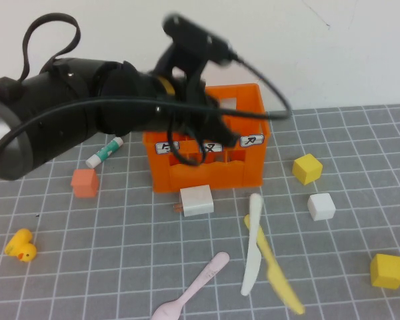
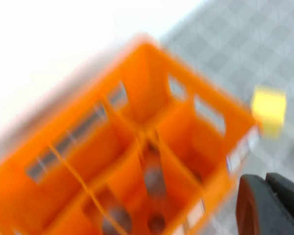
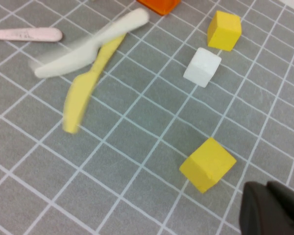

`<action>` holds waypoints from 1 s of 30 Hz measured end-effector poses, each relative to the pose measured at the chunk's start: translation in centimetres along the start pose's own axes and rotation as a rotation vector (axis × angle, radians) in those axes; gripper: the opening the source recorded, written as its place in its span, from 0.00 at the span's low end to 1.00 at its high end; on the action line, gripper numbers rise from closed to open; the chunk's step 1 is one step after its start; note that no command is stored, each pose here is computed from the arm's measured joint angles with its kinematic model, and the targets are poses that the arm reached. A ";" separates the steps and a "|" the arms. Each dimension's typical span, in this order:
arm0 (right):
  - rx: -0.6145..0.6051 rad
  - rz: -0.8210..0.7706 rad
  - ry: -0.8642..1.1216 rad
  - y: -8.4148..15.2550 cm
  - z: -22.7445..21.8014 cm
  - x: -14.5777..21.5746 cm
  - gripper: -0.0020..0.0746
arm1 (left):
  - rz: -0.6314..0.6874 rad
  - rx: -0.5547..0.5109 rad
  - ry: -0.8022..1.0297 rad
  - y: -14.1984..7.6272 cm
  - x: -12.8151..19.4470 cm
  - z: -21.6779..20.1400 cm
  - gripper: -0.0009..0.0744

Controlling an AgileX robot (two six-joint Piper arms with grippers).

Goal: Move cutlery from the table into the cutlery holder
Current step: Pick up the knife

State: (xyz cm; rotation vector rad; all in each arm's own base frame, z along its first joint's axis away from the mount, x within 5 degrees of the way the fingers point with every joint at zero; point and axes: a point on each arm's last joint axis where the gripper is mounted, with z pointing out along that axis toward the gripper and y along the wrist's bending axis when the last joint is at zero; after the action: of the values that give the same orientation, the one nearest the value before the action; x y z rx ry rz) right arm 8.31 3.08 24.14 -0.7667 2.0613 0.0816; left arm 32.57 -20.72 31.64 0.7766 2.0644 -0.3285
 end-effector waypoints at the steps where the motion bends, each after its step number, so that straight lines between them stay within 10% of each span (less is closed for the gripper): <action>1: 0.000 0.000 0.000 0.0 0.0 0.0 0.02 | -0.015 -0.006 -0.038 0.1 -0.3 0.0 0.02; 30: 0.001 0.002 -0.002 0.0 0.0 0.0 0.02 | -0.050 0.064 0.107 -0.6 1.0 -0.1 0.01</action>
State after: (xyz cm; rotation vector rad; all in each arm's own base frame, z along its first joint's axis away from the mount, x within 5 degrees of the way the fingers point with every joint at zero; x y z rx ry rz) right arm 8.32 3.09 24.16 -0.7642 2.0599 0.0828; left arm 31.74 -20.76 30.87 0.7963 2.1857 -0.3898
